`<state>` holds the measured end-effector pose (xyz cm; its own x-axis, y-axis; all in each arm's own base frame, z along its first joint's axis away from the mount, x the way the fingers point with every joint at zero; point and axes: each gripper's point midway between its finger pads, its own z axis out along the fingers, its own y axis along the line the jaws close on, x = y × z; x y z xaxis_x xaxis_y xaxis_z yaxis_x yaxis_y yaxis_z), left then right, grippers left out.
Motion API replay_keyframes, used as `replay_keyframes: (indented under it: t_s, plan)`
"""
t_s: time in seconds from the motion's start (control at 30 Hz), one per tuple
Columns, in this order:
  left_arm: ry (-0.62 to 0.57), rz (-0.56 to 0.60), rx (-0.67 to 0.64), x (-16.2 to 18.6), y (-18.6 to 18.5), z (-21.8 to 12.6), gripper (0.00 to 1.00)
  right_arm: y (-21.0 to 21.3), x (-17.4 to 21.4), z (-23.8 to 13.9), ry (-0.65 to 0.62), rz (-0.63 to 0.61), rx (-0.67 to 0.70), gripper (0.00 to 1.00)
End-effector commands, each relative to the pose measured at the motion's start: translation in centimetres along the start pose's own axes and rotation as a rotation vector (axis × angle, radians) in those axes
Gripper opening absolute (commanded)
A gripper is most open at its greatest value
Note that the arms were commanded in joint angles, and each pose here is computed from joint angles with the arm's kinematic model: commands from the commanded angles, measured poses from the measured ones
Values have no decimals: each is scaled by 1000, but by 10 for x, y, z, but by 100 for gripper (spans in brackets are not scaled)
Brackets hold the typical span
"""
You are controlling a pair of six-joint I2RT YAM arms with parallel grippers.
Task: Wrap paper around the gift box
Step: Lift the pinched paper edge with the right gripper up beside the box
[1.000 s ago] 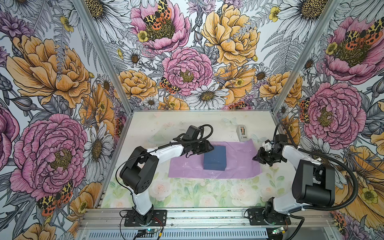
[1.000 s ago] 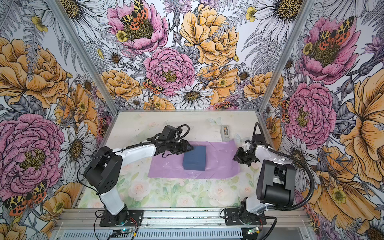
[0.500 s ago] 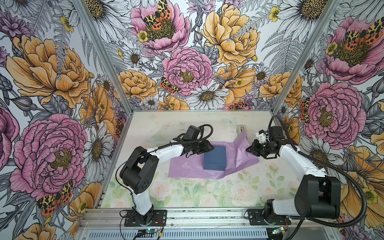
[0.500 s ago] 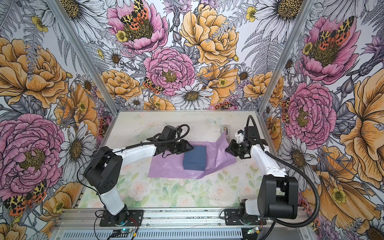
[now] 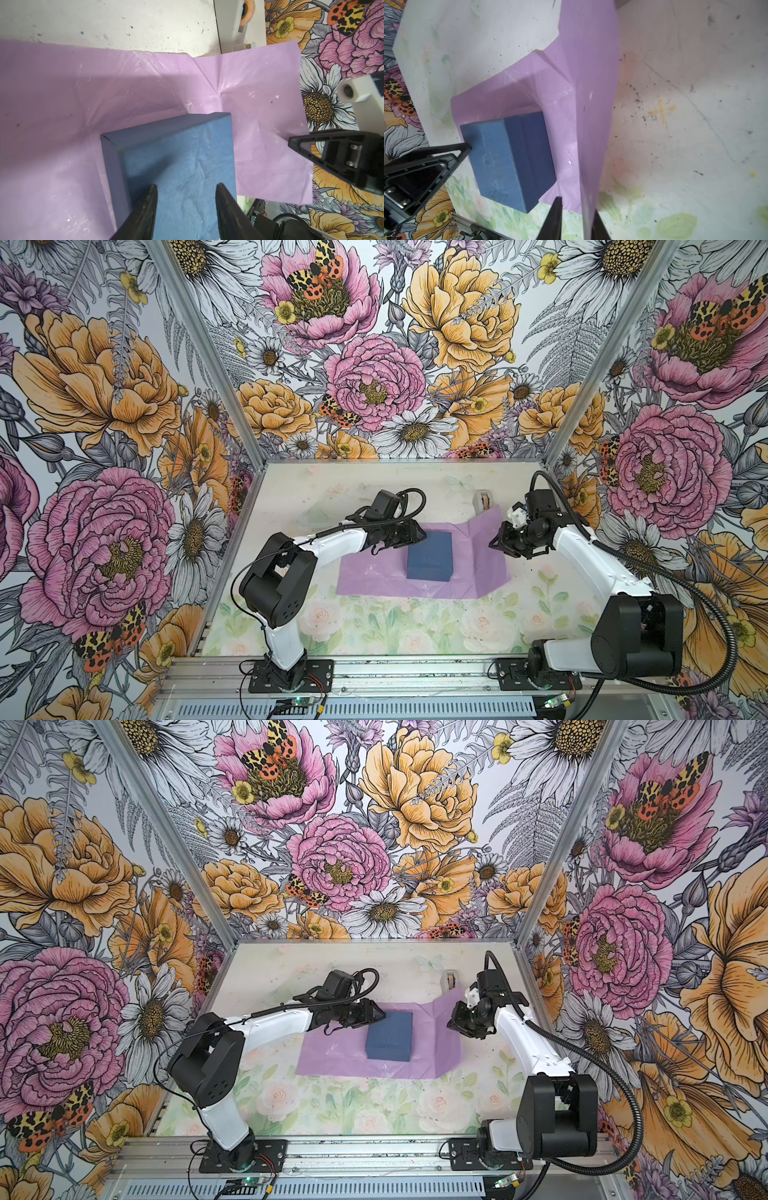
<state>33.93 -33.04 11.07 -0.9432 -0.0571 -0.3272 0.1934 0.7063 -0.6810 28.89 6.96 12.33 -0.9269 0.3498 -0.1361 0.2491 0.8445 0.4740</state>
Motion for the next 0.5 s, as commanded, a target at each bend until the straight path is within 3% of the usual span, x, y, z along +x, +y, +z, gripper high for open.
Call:
replay_keyframes:
  t_s: [0.0, 0.33, 0.47]
  plan:
    - [12, -18, -89, 2, 25, 3, 48, -15, 13, 3, 44, -8, 69, 22]
    - [11, -17, -89, 2, 26, 3, 48, -24, 30, 1, 87, -13, 97, 21]
    - [9, -15, -88, 1, 25, 3, 48, -24, 33, -2, 81, -21, 96, 16]
